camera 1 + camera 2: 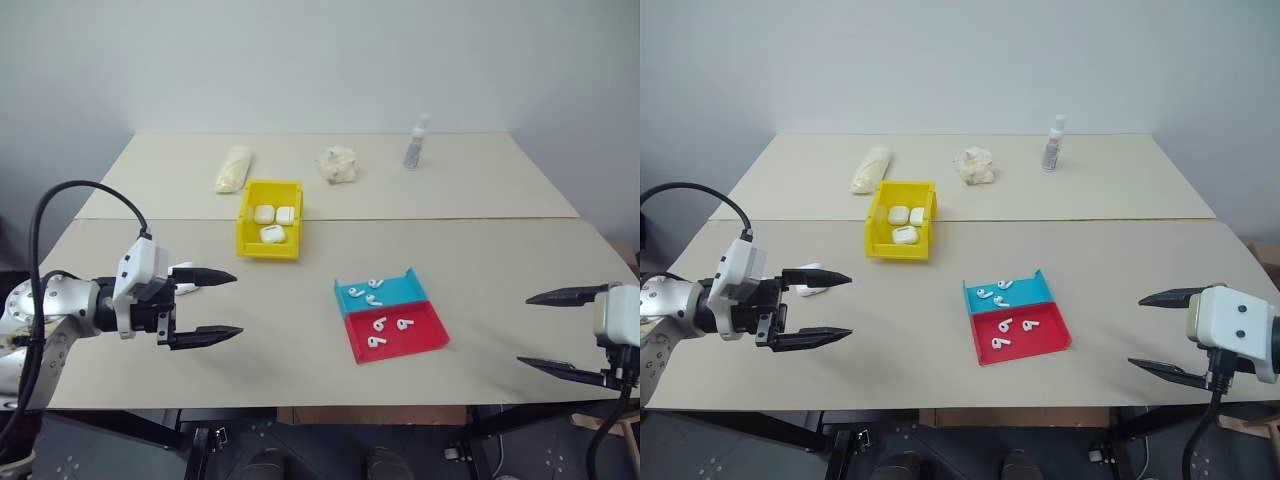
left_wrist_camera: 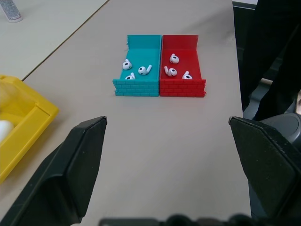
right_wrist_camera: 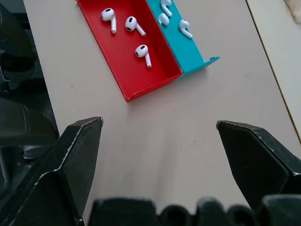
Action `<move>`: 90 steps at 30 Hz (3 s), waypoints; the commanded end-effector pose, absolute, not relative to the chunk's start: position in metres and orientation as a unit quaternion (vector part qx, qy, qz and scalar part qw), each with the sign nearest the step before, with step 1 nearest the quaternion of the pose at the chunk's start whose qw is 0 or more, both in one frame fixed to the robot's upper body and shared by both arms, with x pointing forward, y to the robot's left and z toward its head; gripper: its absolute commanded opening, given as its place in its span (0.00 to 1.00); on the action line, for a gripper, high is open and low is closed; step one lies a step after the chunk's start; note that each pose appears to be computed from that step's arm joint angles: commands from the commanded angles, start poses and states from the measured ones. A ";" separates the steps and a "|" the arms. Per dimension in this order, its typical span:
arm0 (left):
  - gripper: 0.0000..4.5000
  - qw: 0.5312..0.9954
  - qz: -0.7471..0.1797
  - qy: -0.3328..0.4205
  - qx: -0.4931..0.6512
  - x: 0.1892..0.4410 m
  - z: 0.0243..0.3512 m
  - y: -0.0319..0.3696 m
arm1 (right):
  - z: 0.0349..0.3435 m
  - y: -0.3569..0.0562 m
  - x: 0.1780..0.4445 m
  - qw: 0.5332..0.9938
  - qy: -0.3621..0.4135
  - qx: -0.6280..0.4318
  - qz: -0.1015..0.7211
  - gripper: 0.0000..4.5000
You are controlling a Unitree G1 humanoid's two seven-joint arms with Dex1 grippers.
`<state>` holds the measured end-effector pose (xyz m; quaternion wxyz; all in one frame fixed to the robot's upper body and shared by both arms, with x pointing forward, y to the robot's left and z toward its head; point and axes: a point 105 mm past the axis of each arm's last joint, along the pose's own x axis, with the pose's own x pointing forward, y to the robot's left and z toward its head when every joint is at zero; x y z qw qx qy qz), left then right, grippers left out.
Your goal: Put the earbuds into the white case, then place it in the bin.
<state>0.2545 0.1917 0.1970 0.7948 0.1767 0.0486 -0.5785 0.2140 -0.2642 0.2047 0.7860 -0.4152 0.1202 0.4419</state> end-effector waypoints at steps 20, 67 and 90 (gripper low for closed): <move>1.00 0.884 -0.368 0.118 0.263 0.278 0.210 0.226 | 0.203 -0.266 0.217 0.775 0.142 -0.434 0.436 1.00; 1.00 0.844 -0.039 0.523 0.112 0.353 0.158 0.360 | 0.179 -0.262 0.218 0.811 0.163 -0.393 0.402 1.00; 0.62 0.836 -0.049 0.532 0.126 0.352 0.148 0.361 | 0.178 -0.265 0.221 0.819 0.165 -0.395 0.382 1.00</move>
